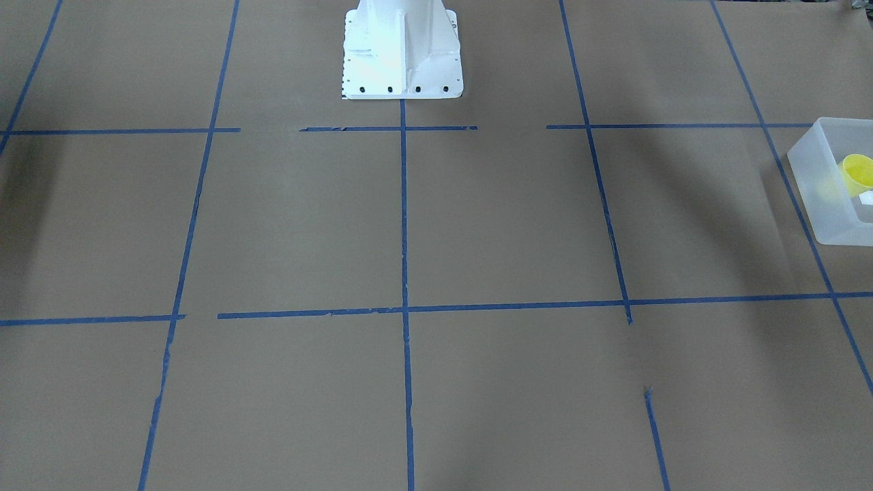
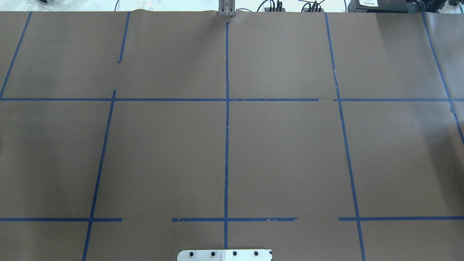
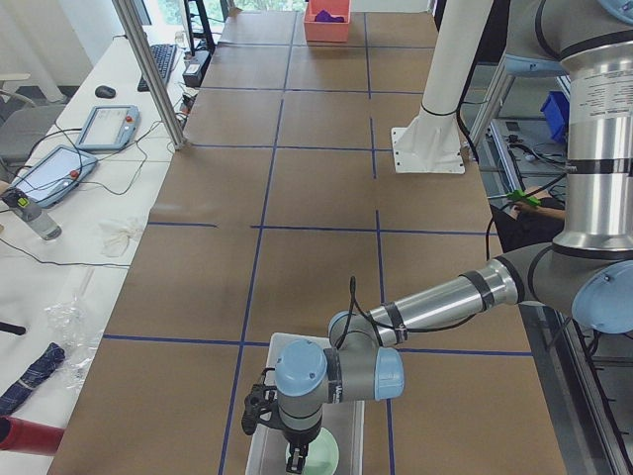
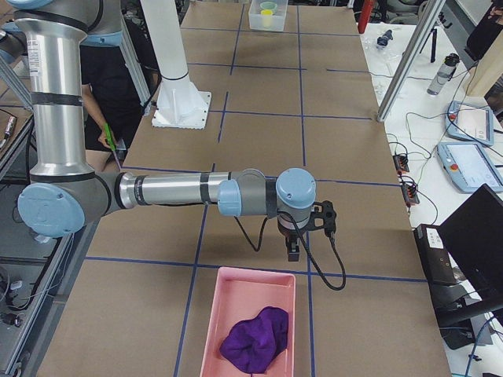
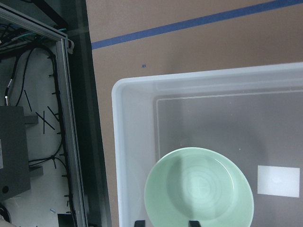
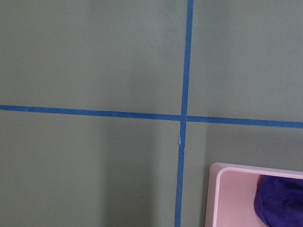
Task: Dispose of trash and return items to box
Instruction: 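Lower the pale green bowl into the clear bin and release it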
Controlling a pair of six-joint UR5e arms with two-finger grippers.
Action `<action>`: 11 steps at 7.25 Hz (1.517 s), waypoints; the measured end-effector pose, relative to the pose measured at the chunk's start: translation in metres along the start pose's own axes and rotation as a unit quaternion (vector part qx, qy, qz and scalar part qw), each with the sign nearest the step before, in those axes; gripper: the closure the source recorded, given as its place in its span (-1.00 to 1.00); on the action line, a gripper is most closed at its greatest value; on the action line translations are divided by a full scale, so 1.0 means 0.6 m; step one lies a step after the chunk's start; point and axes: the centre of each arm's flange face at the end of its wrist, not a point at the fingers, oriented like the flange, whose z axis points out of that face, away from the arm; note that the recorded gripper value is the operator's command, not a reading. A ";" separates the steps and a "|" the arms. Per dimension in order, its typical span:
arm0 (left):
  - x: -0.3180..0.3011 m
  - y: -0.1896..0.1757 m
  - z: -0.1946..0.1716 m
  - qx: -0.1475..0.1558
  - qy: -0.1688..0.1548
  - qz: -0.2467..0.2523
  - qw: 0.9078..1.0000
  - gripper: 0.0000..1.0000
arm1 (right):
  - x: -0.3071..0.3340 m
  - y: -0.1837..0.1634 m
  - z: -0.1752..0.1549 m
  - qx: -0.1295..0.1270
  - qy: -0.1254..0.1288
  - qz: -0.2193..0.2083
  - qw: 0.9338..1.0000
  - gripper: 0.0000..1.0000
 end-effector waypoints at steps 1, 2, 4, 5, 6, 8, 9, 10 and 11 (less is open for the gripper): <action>0.005 -0.011 -0.014 0.008 -0.002 0.004 1.000 -1.00 | -0.001 0.000 -0.001 0.001 0.000 -0.001 1.000 -1.00; 0.017 -0.030 -0.043 0.025 -0.005 0.011 1.000 -1.00 | -0.001 0.000 -0.002 0.002 0.000 -0.002 1.000 -1.00; 0.053 -0.078 -0.127 0.075 -0.014 0.036 0.996 -1.00 | -0.002 0.000 -0.003 0.002 -0.001 -0.002 1.000 -1.00; 0.071 -0.099 -0.168 0.100 -0.020 0.051 0.993 -1.00 | -0.002 0.000 -0.003 0.003 -0.001 -0.002 1.000 -1.00; 0.086 -0.115 -0.199 0.119 -0.024 0.063 0.991 -1.00 | -0.003 0.000 -0.003 0.003 -0.001 -0.002 1.000 -1.00; 0.116 -0.137 -0.229 0.137 -0.007 0.081 0.987 -1.00 | -0.002 0.000 -0.003 0.003 -0.001 -0.003 1.000 -1.00; 0.149 -0.147 -0.235 0.129 0.015 0.091 0.987 -1.00 | -0.002 0.000 -0.003 0.003 -0.001 -0.004 1.000 -1.00; 0.184 -0.157 -0.241 0.110 0.031 0.096 0.989 -1.00 | -0.002 0.000 -0.003 0.003 -0.001 -0.005 1.000 -1.00; 0.212 -0.164 -0.250 0.096 0.044 0.100 0.989 -1.00 | -0.003 0.000 -0.004 0.003 -0.001 -0.005 1.000 -1.00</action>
